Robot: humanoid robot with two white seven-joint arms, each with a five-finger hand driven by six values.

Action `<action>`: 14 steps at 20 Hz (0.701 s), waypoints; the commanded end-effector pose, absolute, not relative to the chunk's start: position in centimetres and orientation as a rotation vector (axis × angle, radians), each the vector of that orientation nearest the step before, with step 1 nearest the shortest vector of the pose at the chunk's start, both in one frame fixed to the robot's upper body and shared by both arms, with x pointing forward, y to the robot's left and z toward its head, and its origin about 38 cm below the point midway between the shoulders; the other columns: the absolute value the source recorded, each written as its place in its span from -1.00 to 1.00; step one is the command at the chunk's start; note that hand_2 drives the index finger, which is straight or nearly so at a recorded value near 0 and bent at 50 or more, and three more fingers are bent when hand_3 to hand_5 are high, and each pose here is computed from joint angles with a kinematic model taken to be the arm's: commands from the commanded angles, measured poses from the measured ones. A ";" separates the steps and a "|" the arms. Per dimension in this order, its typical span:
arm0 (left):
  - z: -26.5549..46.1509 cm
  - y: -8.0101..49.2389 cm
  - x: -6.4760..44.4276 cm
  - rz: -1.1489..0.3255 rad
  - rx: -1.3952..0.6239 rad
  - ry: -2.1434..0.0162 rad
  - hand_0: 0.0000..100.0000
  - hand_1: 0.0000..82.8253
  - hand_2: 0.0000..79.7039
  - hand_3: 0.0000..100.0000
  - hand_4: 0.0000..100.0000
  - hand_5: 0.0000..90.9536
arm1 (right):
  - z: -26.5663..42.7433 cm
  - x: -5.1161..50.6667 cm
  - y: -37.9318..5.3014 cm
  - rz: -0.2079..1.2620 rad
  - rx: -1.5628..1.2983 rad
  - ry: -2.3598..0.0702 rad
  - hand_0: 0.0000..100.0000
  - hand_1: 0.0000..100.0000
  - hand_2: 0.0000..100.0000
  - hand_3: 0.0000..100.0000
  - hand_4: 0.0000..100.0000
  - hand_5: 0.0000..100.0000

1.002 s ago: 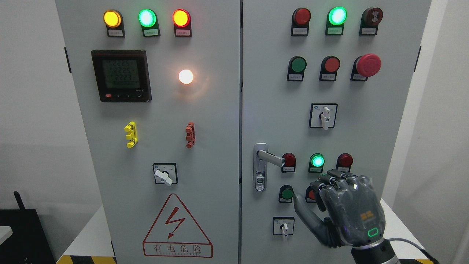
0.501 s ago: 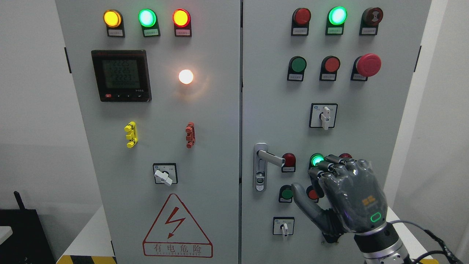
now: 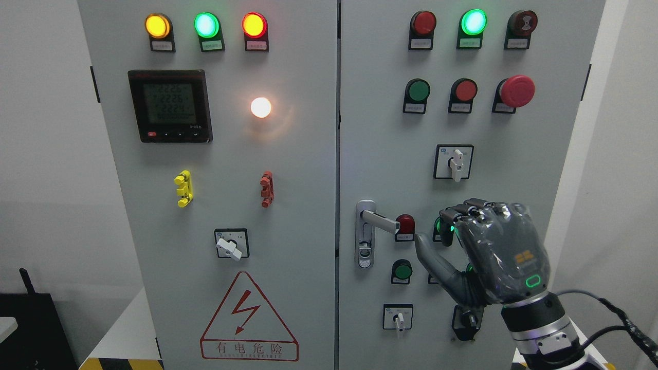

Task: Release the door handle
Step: 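Pull the right hand back and raise it away from the cabinet, then move the right hand toward the silver handle with fingers open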

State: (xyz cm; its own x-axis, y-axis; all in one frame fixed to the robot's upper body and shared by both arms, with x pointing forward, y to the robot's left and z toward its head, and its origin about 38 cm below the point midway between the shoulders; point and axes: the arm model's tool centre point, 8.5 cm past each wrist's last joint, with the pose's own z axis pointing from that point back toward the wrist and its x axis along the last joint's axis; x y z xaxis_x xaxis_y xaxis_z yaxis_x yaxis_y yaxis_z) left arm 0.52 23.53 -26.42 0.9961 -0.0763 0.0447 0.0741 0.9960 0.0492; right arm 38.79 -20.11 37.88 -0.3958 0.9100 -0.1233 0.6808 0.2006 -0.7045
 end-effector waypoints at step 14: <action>-26.4 23.5 0.3 -0.074 0.047 -0.040 -0.76 -0.06 -1.00 -1.00 -1.00 -1.00 | 36.5 37.4 -20.6 1.287 -1.234 -2.104 0.02 -1.00 -0.11 1.00 1.00 1.00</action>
State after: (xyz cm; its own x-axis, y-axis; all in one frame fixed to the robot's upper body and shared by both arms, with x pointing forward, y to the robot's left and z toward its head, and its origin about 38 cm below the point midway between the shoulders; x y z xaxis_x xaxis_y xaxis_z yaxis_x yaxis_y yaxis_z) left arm 0.52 23.53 -26.42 0.9961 -0.0763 0.0446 0.0741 0.9960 0.0491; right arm 37.81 -20.15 37.43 -0.4994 0.8571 -0.1264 0.5620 0.2095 -0.8002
